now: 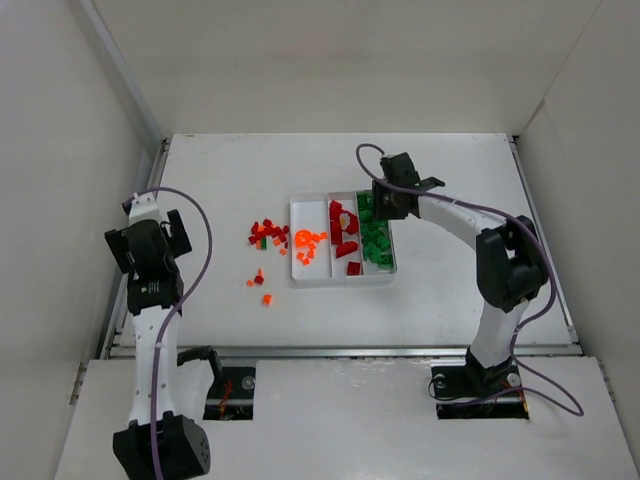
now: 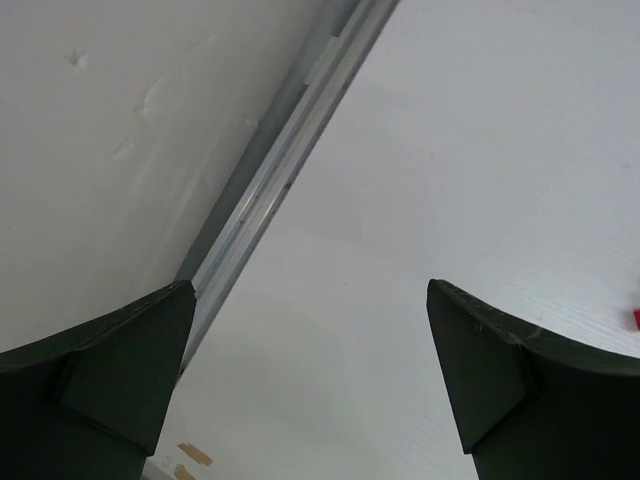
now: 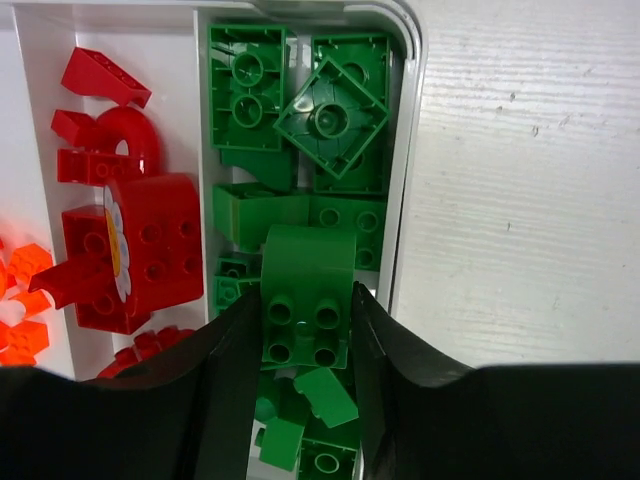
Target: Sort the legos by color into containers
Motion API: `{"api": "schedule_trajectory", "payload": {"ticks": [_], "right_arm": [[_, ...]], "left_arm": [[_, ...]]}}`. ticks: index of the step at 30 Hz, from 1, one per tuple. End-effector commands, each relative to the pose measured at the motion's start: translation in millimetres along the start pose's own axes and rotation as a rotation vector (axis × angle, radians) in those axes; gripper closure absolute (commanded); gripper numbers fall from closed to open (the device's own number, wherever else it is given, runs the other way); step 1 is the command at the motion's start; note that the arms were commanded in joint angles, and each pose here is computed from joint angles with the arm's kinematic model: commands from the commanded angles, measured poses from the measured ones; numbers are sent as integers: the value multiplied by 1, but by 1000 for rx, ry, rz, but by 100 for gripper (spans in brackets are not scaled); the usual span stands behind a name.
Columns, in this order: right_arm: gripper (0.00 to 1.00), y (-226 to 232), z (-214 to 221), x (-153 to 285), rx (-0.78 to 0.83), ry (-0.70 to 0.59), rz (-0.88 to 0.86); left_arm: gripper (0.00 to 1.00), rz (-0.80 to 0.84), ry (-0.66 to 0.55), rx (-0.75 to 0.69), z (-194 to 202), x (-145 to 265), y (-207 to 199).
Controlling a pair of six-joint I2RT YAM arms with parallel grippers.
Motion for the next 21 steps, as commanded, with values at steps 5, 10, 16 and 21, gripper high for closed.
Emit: {"api": "schedule_trajectory", "payload": {"ticks": [5,10,16,21], "right_arm": [[91,7,-22,-4,61,-56,-55],[39,5,-22,-5,112,-15,-52],[4,3,-43,21,160,-68,-53],[1,7,-62,40,168,-146,-79]], "left_arm": [[0,399,-72,-367,-37,3,-52],[4,664,27,-625,-6,-1,-87],[15,1087,64,-996,46,22,-113],[25,1415,-58,-1498,99,47,-107]]}}
Point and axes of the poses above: each gripper's point midway between its finger pads, its own x axis back along the fingers, its own y axis along the line the jaws close on, z = x × y, the point moved 3 cm from there along x, back along the fingers, and after that the axes turned 14 degrees about x, right-handed, at the moved point
